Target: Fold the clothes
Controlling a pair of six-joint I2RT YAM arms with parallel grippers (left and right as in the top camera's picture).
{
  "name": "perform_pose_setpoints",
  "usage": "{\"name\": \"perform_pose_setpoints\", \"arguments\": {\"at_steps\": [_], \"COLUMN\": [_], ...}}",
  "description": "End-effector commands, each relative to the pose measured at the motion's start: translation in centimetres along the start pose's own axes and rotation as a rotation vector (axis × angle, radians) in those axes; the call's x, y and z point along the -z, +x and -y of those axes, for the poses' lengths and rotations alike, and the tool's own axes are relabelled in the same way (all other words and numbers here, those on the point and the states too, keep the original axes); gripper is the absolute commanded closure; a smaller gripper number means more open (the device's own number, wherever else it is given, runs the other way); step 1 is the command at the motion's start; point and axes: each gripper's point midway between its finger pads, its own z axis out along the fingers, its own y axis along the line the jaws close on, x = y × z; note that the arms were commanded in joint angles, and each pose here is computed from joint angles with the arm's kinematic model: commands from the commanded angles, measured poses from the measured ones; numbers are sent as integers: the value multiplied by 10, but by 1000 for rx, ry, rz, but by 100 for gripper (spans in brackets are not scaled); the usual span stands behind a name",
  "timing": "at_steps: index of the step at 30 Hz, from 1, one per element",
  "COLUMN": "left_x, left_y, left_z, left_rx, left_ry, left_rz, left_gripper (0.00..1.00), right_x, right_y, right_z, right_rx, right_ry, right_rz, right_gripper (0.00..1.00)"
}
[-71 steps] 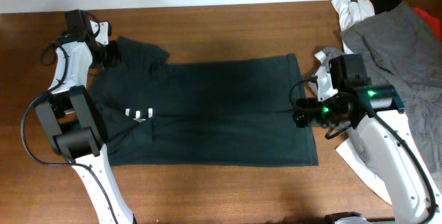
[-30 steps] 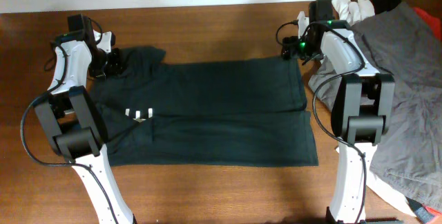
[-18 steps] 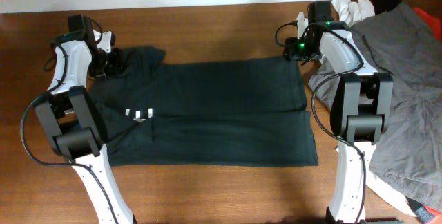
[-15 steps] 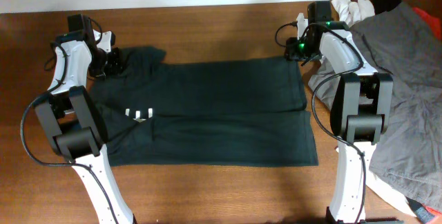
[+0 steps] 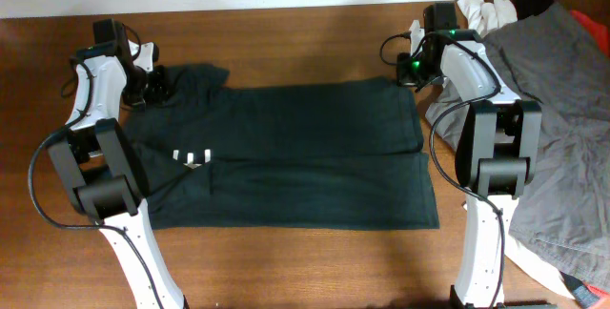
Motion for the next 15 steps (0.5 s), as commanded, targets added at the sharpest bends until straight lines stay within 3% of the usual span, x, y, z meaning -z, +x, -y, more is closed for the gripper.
{"name": "perform_pose_setpoints", "arguments": {"at_steps": [1,6,15], "left_x": [13,42,46], "left_y": [-17,-30,-21], "left_z": [6,12,13], "left_rx": [-5,-9,1], "left_ry": [17,15,18], "left_rz": [46,61,23], "left_gripper": [100,100,100], "right_x": [28,86,96], "right_y": [-18,-42,-34], "right_z": [7,4,3], "right_rx": [-9,-2,-5], "right_ry": [79,127,131], "right_rz": [54,127,89], "right_gripper": [96,96,96]}}
